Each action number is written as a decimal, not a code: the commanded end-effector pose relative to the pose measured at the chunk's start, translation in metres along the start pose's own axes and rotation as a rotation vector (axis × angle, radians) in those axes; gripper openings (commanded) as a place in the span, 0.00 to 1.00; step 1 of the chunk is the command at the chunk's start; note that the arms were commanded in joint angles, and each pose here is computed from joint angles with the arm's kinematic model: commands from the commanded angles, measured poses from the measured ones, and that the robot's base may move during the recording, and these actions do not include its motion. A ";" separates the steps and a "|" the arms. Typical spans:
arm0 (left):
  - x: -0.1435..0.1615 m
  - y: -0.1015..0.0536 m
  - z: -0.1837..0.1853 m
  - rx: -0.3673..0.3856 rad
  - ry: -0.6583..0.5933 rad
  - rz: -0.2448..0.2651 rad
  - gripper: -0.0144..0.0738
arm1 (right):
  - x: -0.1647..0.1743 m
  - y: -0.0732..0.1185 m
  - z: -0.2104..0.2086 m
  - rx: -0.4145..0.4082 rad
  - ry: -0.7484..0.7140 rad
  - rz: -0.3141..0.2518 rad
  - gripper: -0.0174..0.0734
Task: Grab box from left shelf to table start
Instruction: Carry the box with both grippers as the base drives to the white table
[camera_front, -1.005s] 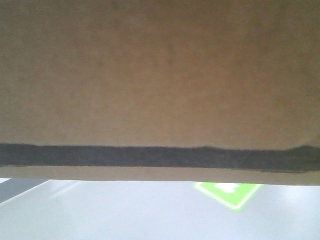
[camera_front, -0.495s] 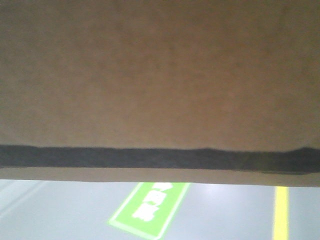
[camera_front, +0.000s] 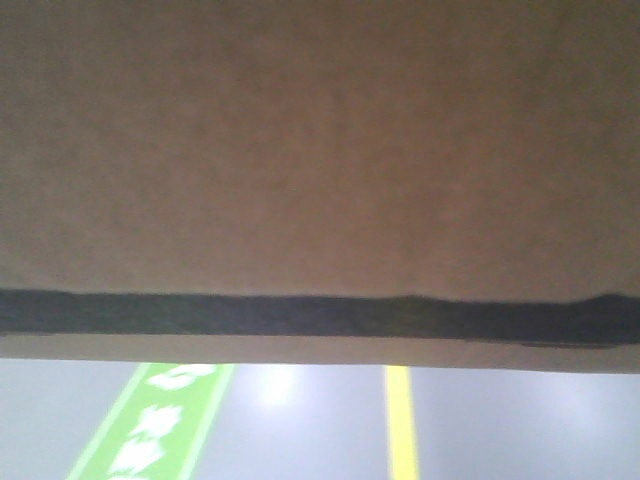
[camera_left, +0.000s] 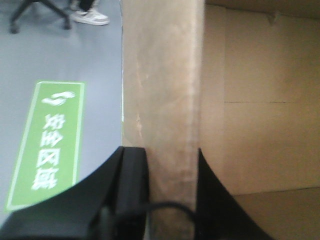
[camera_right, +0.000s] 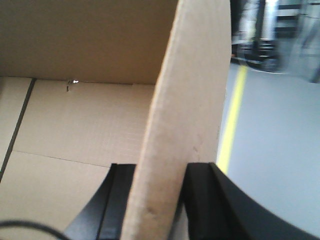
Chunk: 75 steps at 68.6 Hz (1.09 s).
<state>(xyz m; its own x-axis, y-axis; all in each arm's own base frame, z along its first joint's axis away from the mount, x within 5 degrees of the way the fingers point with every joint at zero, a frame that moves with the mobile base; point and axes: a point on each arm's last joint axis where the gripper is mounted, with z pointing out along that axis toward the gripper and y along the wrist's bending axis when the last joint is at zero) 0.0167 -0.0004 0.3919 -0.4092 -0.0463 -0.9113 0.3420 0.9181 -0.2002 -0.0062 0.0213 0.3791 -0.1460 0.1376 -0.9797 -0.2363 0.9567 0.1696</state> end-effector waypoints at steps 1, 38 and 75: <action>-0.024 -0.013 -0.014 0.159 -0.210 -0.074 0.05 | -0.019 -0.002 0.000 0.041 -0.140 -0.044 0.26; -0.024 -0.013 -0.014 0.159 -0.210 -0.074 0.05 | -0.019 -0.002 0.000 0.041 -0.140 -0.044 0.26; -0.024 -0.013 -0.014 0.159 -0.210 -0.074 0.05 | -0.019 -0.002 0.000 0.041 -0.140 -0.044 0.26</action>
<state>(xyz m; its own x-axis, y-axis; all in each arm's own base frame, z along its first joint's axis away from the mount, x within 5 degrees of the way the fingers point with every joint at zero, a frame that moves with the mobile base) 0.0167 -0.0004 0.3919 -0.4092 -0.0463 -0.9113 0.3420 0.9181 -0.2002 -0.0061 0.0212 0.3790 -0.1459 0.1364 -0.9799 -0.2352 0.9573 0.1683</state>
